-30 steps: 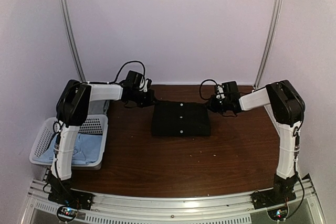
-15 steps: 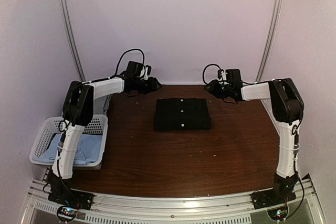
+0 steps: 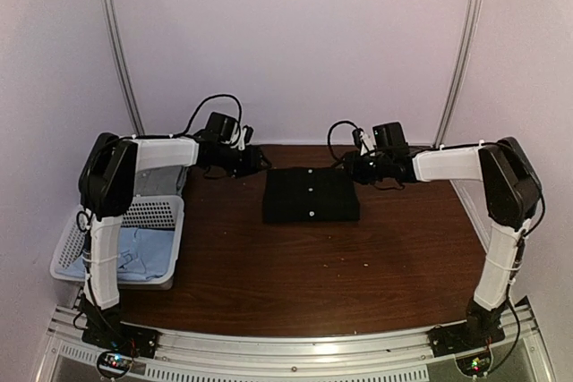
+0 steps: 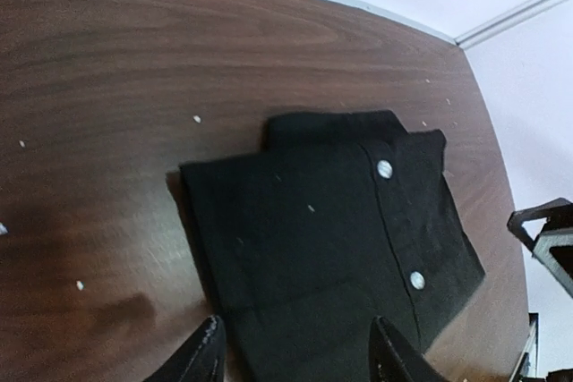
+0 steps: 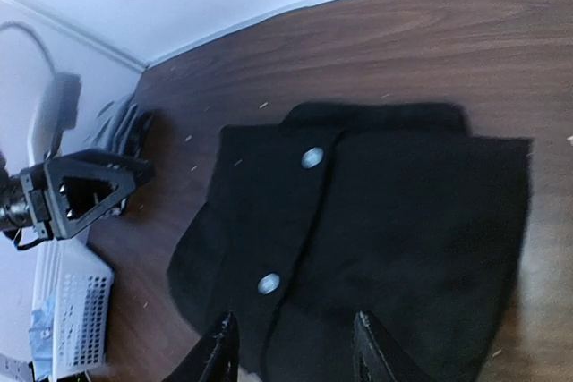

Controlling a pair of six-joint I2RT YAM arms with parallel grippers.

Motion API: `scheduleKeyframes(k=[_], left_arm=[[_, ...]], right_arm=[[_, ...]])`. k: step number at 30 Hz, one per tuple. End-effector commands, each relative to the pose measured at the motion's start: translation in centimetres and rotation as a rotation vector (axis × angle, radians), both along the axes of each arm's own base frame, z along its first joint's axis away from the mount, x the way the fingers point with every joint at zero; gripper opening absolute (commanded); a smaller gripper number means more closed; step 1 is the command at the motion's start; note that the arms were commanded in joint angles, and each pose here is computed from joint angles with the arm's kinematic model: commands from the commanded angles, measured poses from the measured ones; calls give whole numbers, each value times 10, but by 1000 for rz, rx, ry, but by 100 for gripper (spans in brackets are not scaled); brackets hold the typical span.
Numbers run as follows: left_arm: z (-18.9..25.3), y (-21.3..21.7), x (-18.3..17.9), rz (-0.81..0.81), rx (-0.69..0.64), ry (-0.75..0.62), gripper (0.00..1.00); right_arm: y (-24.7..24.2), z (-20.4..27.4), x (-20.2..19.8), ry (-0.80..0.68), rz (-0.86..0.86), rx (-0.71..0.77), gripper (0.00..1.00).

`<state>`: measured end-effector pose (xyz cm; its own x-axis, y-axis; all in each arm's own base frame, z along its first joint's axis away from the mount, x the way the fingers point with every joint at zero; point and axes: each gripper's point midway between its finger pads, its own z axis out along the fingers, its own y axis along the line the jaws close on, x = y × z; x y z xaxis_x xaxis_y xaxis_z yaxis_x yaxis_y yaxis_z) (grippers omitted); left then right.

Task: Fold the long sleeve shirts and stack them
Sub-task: Fold the 2/3-rectangle-folded shirt at the center of the board, then smooth out the square-folded shirt at the center of the board.

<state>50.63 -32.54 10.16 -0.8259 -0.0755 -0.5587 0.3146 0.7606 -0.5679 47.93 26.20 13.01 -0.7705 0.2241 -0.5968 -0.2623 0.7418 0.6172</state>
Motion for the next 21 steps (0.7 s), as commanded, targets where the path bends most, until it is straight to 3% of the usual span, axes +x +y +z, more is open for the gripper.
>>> scheduleKeyframes(k=[1,8,16,21], left_arm=[[48,-32,-46,-113,-107,-53,56],[33,-73,-100,-244,-181,20,47],[10,-102,-89,-316,-194,34,34],[-14,-106,-84,-321,-158,68,32]], right_arm=[[40,13,-59,-16,141,18,44],[59,-5,-89,21,214,46,44],[71,-32,-75,81,247,48,39],[62,-50,-67,112,221,60,37]])
